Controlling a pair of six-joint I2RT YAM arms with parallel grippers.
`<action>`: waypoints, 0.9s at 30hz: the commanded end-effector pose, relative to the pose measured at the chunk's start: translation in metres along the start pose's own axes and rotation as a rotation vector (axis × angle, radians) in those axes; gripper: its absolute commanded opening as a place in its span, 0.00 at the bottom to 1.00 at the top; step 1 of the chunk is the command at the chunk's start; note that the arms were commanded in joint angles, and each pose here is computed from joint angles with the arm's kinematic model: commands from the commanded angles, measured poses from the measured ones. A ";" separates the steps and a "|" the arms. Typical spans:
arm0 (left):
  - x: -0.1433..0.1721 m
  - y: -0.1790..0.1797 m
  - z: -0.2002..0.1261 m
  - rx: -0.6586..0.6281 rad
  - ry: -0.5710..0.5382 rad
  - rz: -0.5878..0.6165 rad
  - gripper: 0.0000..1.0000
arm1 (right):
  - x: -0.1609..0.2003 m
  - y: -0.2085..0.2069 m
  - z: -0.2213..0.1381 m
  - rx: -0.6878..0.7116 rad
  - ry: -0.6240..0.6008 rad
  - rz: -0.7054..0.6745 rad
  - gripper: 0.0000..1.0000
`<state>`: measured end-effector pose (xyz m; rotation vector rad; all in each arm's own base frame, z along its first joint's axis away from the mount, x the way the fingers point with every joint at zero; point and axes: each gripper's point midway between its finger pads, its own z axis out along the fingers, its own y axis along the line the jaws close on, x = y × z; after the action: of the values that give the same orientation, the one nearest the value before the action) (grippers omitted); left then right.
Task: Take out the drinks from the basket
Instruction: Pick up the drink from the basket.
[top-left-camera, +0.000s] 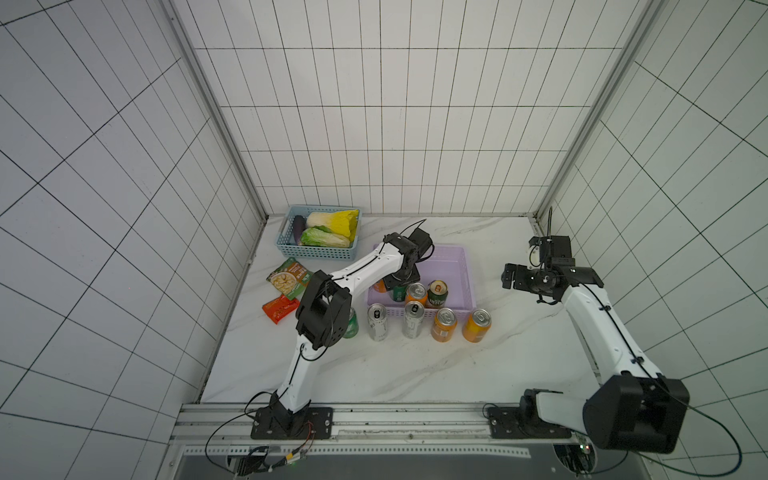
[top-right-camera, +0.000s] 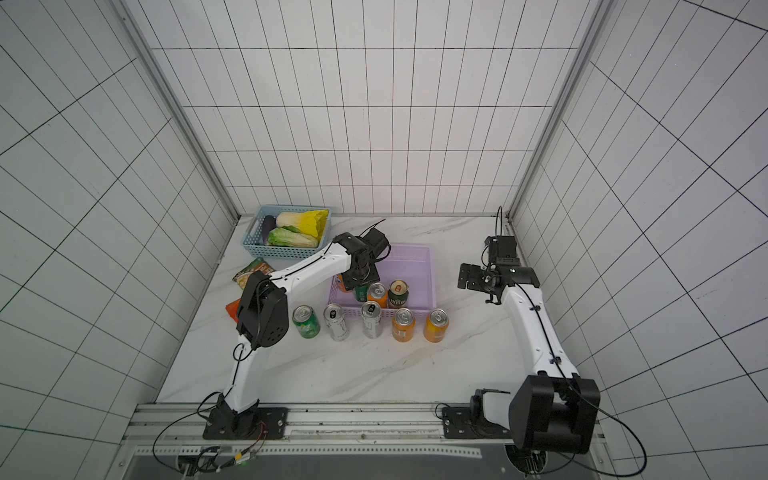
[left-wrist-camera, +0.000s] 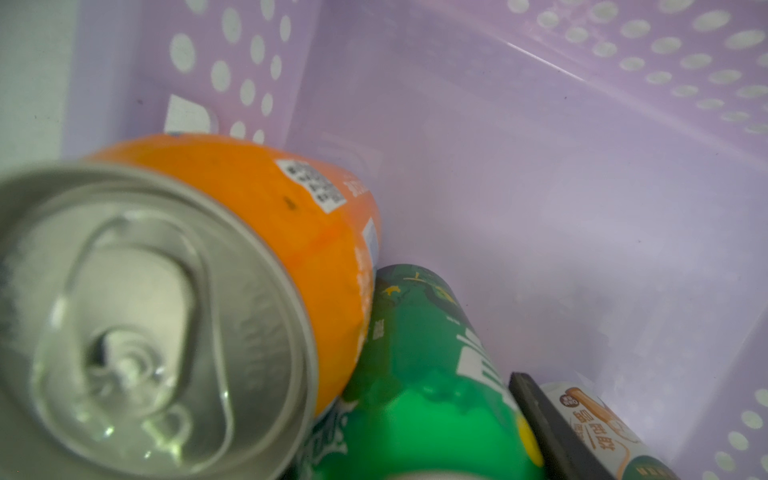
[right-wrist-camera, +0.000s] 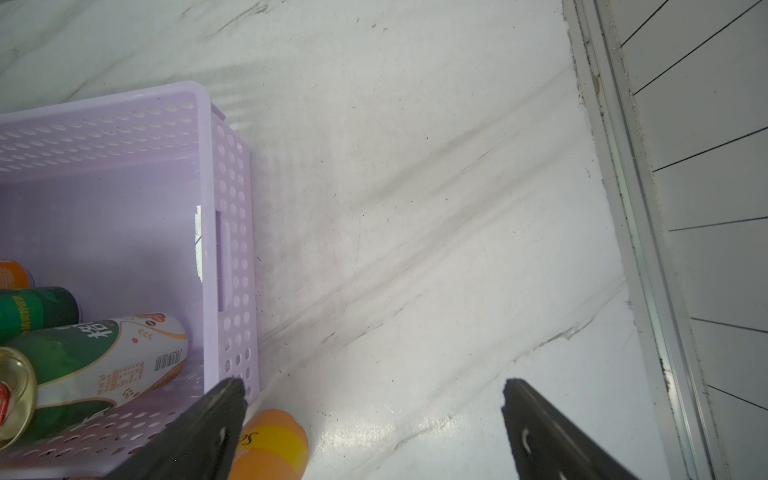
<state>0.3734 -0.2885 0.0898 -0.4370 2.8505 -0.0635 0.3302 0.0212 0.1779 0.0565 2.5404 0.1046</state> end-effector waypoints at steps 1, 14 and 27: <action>0.003 -0.011 -0.002 0.056 0.011 0.053 0.60 | 0.010 -0.006 0.005 0.015 0.019 0.012 0.99; 0.006 -0.008 -0.011 0.063 0.019 0.128 0.57 | 0.010 -0.006 0.005 0.011 0.017 0.013 1.00; 0.006 -0.008 -0.033 0.101 0.016 0.214 0.57 | 0.010 -0.006 0.005 0.016 0.020 0.013 1.00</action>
<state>0.3675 -0.2900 0.0927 -0.1863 2.8961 -0.0722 0.3302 0.0211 0.1768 0.0567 2.5408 0.1041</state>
